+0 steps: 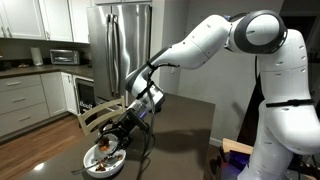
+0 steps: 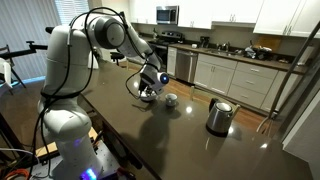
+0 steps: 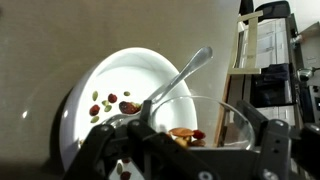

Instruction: Pick up the glass cup and pour some of it's content into the bowl

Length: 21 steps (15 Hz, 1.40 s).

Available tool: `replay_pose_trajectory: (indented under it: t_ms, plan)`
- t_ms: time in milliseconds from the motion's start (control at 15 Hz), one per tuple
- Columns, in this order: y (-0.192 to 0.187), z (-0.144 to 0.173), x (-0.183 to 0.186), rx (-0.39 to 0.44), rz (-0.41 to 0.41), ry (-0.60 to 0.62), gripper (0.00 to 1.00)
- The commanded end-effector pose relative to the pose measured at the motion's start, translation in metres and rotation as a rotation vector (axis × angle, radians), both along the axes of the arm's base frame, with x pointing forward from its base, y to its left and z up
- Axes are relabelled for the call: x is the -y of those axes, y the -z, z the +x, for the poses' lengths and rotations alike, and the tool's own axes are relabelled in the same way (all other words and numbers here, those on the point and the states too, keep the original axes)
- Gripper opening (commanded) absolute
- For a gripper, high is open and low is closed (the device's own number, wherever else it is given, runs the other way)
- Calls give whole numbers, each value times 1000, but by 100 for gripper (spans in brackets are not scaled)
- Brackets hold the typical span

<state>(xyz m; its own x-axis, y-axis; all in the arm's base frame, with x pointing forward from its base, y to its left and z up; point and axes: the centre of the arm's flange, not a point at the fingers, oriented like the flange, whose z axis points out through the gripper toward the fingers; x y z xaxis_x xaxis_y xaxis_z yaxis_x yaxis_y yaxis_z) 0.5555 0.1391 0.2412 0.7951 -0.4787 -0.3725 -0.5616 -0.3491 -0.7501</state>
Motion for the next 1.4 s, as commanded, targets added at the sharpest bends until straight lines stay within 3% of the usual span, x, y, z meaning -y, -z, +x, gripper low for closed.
replay_pose_trajectory:
  t_ms: [0,400,933,1333]
  plan:
    - [-10,-4,7,21,1,0,59]
    - [-18,-7,11,83,-14,-2,59]
    - [-13,-30,-13,251,-58,-75,59]
    - [-9,-32,-27,314,-87,-106,59]
